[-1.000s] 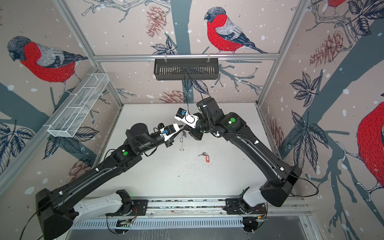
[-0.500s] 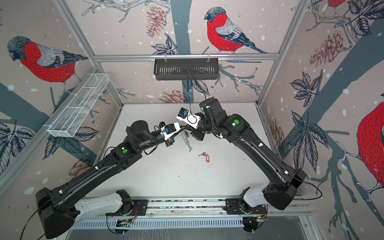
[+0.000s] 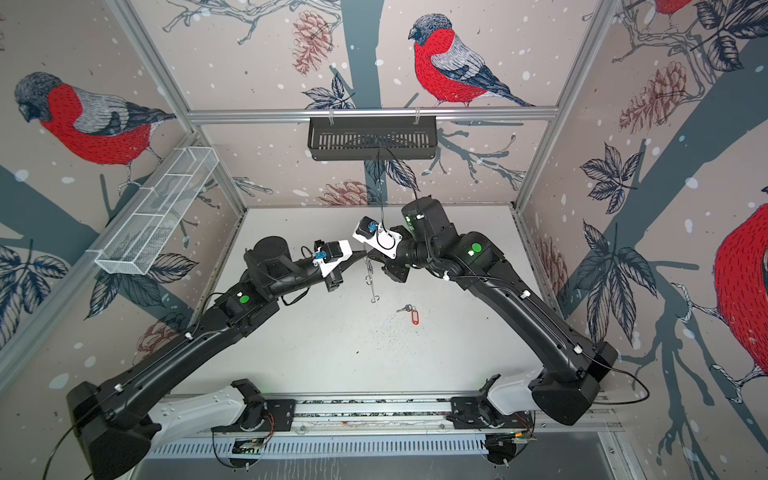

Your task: Put the keys on the keyring

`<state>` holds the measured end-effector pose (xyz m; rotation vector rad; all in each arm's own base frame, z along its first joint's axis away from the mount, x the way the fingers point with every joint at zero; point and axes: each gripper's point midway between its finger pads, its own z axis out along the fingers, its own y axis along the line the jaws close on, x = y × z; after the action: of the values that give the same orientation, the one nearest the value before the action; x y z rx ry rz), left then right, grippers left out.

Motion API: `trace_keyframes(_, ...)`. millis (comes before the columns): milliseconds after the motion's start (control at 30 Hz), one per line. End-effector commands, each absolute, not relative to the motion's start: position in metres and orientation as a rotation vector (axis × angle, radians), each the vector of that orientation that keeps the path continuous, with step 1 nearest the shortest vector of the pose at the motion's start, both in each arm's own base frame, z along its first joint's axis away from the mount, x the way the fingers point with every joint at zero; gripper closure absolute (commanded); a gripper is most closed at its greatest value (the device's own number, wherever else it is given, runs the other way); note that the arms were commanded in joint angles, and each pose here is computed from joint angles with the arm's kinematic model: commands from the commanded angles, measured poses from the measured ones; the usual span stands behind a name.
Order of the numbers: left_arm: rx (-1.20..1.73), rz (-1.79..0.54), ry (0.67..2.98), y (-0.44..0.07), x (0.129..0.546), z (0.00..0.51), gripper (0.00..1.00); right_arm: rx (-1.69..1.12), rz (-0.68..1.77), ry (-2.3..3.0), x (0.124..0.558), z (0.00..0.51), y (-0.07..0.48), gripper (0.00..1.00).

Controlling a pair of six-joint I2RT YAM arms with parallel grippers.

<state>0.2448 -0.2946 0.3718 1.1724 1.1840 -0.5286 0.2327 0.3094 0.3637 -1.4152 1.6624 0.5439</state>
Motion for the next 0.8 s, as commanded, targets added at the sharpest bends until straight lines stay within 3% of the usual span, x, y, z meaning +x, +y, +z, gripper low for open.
trace_keyframes(0, 1.110, -0.501, 1.214, -0.287, 0.253, 0.374, 1.00, -1.386, 0.586, 1.589, 0.229, 0.379, 0.313, 1.00)
trace_keyframes(200, 1.039, -0.541, 1.200, -0.283, 0.250, 0.376, 1.00, -1.274, 0.602, 1.562, 0.235, 0.378, 0.305, 0.73)
trace_keyframes(433, 0.914, -0.647, 1.126, -0.276, 0.240, 0.385, 1.00, -1.029, 0.711, 1.478, 0.232, 0.374, 0.296, 0.67)
trace_keyframes(767, 0.858, -0.739, 1.092, -0.278, 0.236, 0.388, 1.00, -0.799, 0.811, 1.479, 0.240, 0.370, 0.295, 0.67)
